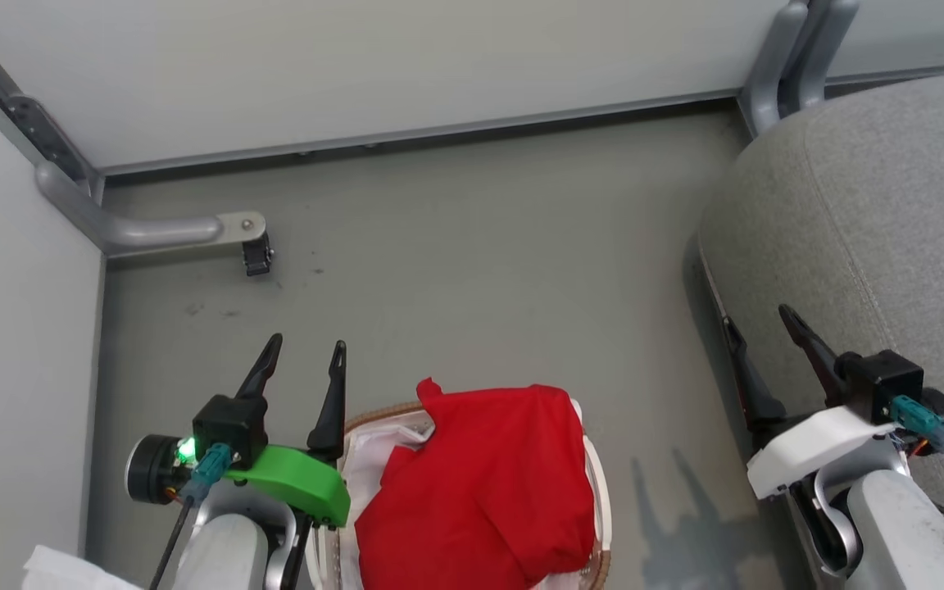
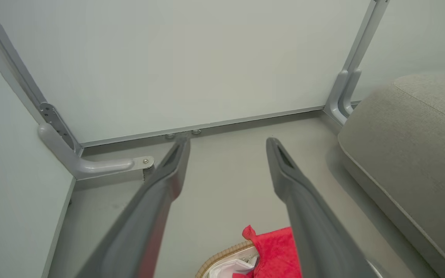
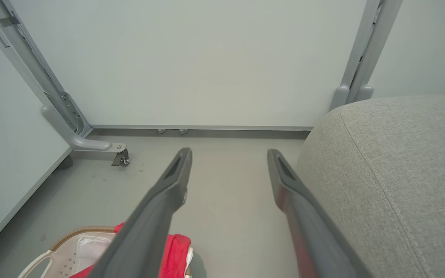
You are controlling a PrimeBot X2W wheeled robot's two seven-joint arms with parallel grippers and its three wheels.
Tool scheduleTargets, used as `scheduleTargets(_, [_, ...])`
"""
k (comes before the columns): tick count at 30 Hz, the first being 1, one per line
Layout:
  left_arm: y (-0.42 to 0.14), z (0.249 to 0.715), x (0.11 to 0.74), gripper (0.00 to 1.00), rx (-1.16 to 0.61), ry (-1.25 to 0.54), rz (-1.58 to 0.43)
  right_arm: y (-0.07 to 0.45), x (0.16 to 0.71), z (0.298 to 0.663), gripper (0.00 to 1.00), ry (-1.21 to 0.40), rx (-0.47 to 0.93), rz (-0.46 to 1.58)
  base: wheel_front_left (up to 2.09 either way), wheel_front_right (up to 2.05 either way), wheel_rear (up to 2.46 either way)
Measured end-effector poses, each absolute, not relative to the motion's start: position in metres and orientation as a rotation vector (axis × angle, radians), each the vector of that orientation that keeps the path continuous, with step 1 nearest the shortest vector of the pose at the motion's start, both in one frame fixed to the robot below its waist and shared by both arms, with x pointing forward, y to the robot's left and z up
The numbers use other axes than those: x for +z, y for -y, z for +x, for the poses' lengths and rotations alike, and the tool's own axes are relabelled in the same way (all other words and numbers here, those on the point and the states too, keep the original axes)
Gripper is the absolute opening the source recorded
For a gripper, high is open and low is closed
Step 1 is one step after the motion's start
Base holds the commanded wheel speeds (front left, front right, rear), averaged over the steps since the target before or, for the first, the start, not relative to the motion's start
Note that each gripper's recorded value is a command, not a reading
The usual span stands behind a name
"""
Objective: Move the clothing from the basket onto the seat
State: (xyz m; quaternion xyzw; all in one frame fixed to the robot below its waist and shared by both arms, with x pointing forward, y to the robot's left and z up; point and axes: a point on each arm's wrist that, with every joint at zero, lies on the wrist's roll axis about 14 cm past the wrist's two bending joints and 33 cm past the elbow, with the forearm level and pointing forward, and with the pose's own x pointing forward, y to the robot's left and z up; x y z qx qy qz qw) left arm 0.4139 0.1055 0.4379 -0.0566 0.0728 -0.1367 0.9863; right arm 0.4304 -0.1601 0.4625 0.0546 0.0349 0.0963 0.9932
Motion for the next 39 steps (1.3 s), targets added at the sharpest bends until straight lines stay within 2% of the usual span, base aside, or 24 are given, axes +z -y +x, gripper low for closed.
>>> scheduleTargets(14, [-0.054, 0.438, 0.338, 1.0, -0.451, -0.397, -0.08, 0.158, 0.413, 0.468, 1.0, -0.144, 0.202, 0.072, 0.0, 0.0, 0.0])
scheduleTargets(25, [-0.048, 0.456, 0.248, 1.0, -0.512, -0.597, -0.064, 0.165, 0.361, 0.492, 1.0, -0.221, 0.171, 0.092, 0.0, 0.0, 0.0])
scheduleTargets(35, [-0.039, 0.414, 0.157, 1.0, -0.569, -0.863, -0.098, 0.165, 0.307, 0.496, 1.0, -0.31, 0.155, 0.108, 0.0, 0.0, 0.0])
scheduleTargets(39, [-0.032, 0.403, 0.138, 1.0, -0.597, -0.917, -0.113, 0.171, 0.291, 0.492, 1.0, -0.347, 0.142, 0.103, 0.0, 0.0, 0.0])
